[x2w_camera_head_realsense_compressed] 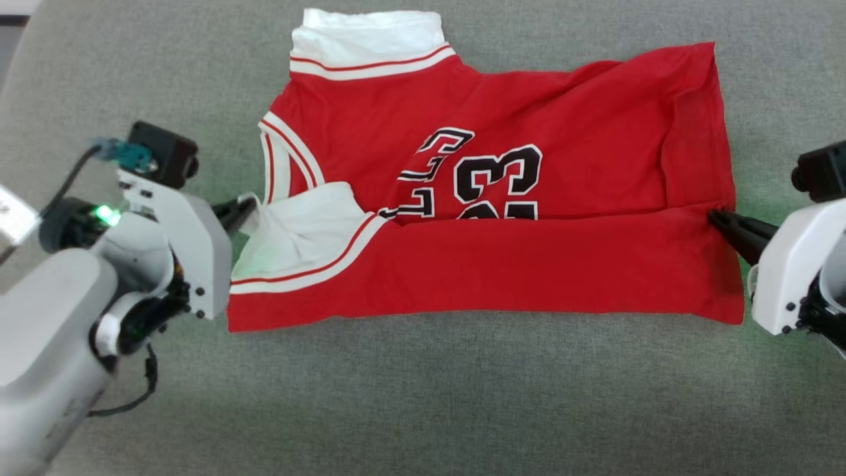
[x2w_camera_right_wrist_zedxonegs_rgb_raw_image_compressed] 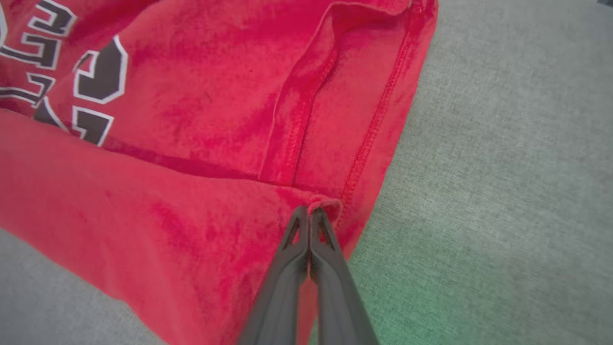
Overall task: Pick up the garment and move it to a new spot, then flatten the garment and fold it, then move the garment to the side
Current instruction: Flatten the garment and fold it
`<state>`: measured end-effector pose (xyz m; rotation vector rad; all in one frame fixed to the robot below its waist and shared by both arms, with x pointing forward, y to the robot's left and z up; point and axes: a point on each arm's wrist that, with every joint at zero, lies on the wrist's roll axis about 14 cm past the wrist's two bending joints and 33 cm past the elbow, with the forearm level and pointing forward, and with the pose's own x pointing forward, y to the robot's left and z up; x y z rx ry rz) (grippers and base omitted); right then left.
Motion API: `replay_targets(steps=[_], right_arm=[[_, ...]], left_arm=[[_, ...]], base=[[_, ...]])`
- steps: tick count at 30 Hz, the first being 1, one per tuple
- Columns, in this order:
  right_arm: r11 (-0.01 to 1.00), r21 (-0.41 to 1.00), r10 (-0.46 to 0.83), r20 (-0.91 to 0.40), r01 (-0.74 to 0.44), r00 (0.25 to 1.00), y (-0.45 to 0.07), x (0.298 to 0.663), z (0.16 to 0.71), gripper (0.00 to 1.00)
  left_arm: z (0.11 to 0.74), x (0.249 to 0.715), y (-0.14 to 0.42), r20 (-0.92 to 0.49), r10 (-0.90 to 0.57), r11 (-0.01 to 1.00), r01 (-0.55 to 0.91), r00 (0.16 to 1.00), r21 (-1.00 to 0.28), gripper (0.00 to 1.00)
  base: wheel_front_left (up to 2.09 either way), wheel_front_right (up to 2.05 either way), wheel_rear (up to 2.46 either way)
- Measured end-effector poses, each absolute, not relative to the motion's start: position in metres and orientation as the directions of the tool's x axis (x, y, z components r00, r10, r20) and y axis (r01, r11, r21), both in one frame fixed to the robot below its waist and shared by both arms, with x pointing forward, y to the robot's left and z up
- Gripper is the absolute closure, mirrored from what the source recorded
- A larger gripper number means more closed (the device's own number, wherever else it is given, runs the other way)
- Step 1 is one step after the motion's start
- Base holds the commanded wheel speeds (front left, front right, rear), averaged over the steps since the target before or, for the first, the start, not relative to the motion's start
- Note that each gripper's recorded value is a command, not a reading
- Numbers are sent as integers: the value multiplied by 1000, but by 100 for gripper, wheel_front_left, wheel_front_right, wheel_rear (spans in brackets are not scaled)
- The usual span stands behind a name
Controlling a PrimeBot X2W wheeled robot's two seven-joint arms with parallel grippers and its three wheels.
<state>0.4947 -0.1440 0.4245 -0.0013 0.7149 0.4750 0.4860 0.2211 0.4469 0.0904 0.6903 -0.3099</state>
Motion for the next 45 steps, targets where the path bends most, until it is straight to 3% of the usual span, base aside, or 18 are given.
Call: replay_targets(steps=[3,5,7,8,9,10,11,20,30,38,45], right_arm=[[890,159,421,-647,-428,635,-141,496,419,100],[889,162,423,-650,-429,632,-140,499,418,100],[888,156,420,-655,-432,628,-139,500,419,100],[888,154,419,-657,-432,627,-139,501,419,100],[888,150,418,-661,-435,624,-139,502,420,73],[886,146,417,-664,-440,621,-139,502,422,43],[886,144,416,-665,-441,620,-139,502,423,0],[873,102,436,-602,-477,669,-130,509,458,0],[859,2,493,-282,-513,823,-120,510,538,0],[897,-16,439,-66,-441,896,-141,490,578,0],[929,12,371,-20,-371,928,-160,460,583,0]], left_arm=[[429,483,223,-687,-247,955,293,684,-51,98],[423,483,225,-701,-243,957,285,670,-60,76],[422,484,227,-709,-240,960,270,663,-73,71],[423,485,229,-708,-232,963,258,667,-73,42],[425,485,232,-711,-227,967,242,665,-83,0],[428,486,234,-709,-223,968,236,669,-82,0],[433,489,235,-701,-218,969,237,679,-71,0],[483,491,249,-622,-174,976,216,763,-8,0],[511,458,242,-544,-172,983,177,821,-44,0],[485,424,234,-657,-171,985,118,734,-124,0],[452,416,233,-776,-171,984,60,607,-170,0]], base=[[0,0,0],[0,0,0],[0,0,0],[0,0,0],[0,0,0],[0,0,0],[0,0,0],[0,0,0],[0,0,0],[0,0,0],[0,0,0]])
